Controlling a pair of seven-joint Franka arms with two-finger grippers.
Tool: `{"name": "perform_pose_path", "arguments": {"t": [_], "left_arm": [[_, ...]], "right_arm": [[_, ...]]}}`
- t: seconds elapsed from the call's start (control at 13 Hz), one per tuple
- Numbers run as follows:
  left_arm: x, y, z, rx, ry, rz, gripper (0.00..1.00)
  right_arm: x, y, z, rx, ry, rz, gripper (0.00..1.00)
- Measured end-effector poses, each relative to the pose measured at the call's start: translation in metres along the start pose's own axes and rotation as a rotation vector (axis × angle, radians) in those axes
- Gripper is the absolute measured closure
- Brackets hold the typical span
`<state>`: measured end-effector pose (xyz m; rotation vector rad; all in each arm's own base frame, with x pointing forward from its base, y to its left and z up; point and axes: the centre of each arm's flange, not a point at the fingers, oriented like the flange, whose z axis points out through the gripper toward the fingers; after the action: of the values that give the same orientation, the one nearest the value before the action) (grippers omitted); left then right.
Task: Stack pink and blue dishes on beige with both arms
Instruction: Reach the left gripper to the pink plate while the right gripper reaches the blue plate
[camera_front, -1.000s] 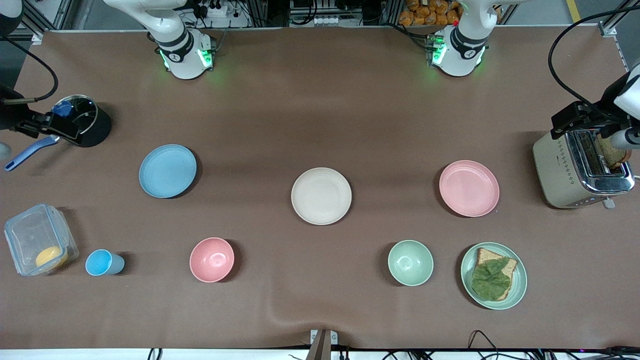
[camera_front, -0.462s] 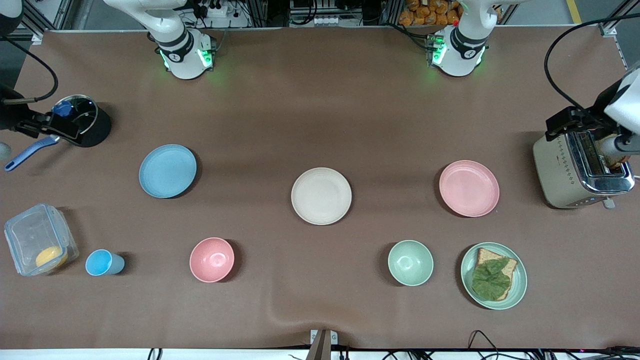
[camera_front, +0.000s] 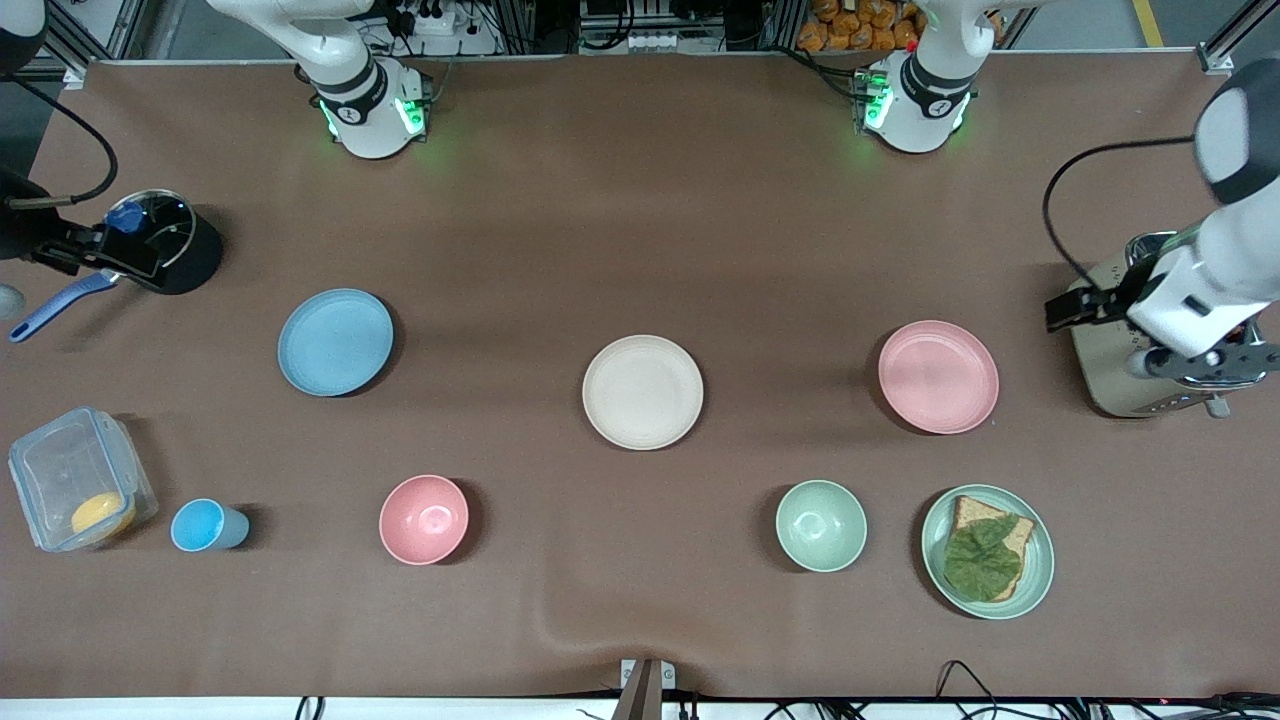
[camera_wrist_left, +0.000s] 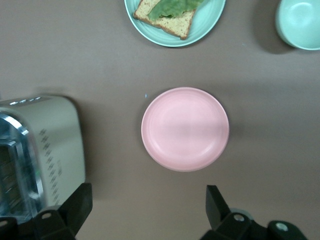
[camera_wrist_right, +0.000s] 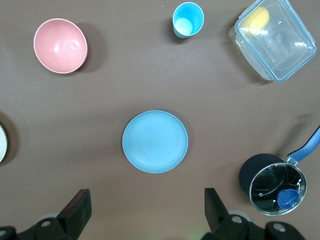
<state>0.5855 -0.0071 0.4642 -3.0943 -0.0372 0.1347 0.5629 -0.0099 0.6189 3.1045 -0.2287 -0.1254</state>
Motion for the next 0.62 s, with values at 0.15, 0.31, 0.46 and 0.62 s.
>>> {"name": "perform_pose_path", "arguments": {"t": [0.15, 0.31, 0.46, 0.62], "left_arm": [[-0.004, -0.012, 0.057, -0.006, 0.015, -0.02, 0.0], [-0.014, -0.027, 0.106, -0.013, 0.043, -0.047, 0.0], [-0.025, -0.036, 0.148, -0.02, 0.051, -0.064, 0.0], [-0.03, -0.046, 0.18, -0.027, 0.032, -0.083, 0.0]], "right_arm": [[0.0, 0.0, 0.002, -0.001, -0.004, 0.0, 0.0], [0.001, 0.0, 0.006, -0.002, -0.013, -0.002, 0.0], [0.005, -0.001, 0.019, -0.006, -0.042, -0.014, 0.0], [0.013, 0.0, 0.046, -0.015, -0.116, -0.017, 0.0]]}}
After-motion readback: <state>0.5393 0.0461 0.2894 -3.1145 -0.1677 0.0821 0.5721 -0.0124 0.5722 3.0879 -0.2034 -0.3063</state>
